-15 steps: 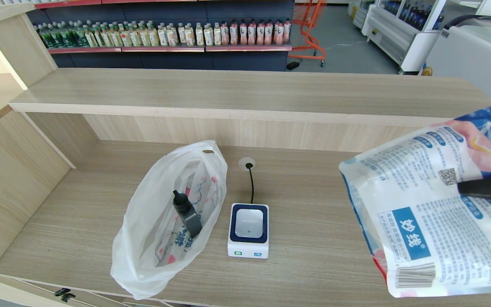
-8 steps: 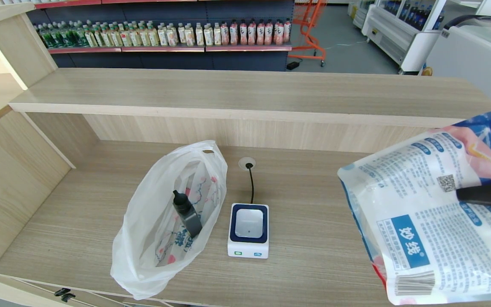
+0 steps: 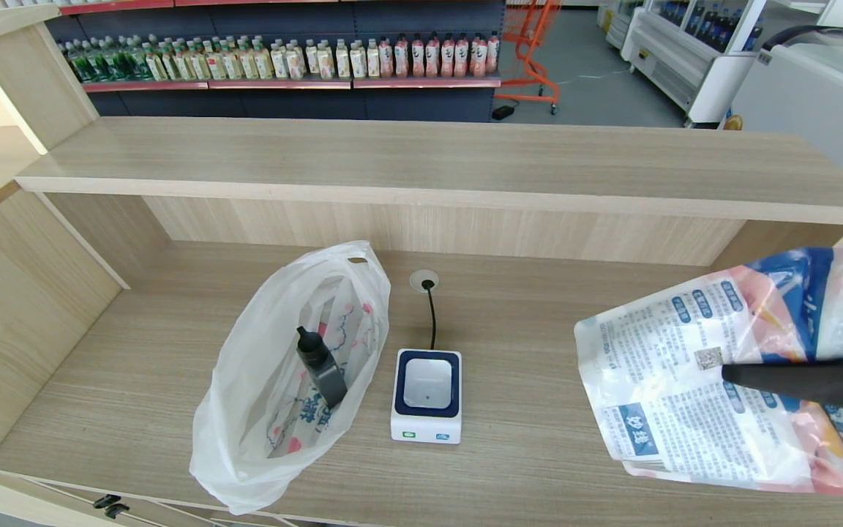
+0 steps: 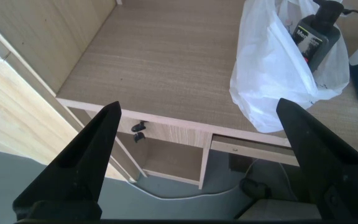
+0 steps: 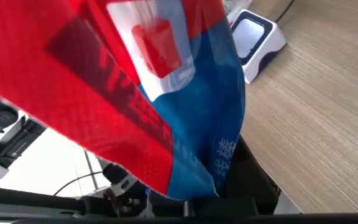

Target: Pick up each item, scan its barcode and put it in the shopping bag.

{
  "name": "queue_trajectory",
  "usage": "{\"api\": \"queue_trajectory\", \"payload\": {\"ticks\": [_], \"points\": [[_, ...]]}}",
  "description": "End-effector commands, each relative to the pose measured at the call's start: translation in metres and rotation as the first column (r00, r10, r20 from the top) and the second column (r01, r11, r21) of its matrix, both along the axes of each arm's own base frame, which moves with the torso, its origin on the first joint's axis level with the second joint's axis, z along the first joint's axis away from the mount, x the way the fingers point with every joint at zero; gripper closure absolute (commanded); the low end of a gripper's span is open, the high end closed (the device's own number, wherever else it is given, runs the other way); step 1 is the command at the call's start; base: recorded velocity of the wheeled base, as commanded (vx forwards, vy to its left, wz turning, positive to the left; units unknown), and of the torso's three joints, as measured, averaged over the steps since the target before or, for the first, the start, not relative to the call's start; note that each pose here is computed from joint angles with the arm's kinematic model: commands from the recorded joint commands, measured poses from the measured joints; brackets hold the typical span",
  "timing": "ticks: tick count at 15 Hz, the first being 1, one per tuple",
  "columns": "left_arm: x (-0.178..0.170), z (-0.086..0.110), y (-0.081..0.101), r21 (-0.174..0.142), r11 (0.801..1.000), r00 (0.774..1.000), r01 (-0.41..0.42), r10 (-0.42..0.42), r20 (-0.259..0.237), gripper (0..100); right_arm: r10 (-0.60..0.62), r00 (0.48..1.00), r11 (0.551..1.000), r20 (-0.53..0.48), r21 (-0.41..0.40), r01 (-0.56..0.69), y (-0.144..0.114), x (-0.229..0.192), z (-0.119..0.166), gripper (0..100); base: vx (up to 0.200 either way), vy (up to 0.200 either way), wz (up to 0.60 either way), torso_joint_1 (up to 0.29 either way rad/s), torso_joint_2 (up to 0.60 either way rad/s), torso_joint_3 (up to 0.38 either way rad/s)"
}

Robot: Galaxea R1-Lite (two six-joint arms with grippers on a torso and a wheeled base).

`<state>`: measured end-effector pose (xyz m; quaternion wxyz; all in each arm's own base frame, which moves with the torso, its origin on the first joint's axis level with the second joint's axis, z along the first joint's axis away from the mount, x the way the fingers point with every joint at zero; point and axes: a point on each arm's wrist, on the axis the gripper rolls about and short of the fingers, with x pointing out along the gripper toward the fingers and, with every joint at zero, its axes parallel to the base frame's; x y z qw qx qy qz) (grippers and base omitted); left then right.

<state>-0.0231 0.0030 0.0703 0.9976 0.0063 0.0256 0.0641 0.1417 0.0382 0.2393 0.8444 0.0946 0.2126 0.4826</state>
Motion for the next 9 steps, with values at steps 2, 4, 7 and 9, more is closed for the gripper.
{"api": "queue_trajectory", "payload": {"ticks": [2,4,7,9], "points": [[0.000,0.000,0.000,0.000,1.000,1.000,0.000,0.000,-0.001,0,-0.129,0.983,0.990,0.129,-0.036,0.135,-0.006,-0.019,0.006,100,0.000,0.000,0.00,0.000,0.00,0.000],[0.000,0.000,0.000,0.000,1.000,1.000,0.000,0.000,-0.001,0,-0.140,0.964,0.981,0.225,-0.097,0.165,-0.009,-0.026,0.004,100,0.000,0.000,0.00,0.000,0.00,0.000],[0.000,0.000,0.000,0.001,1.000,1.000,0.000,0.000,-0.002,0,-0.144,0.945,0.960,0.295,-0.190,0.205,-0.015,-0.031,-0.013,100,0.000,0.000,0.00,0.000,0.00,0.000],[0.000,0.000,0.000,0.001,1.000,1.000,0.000,0.000,-0.002,0,-0.142,0.947,0.960,0.288,-0.192,0.202,-0.016,-0.036,-0.018,100,0.000,0.000,0.00,0.000,0.00,0.000]]}}
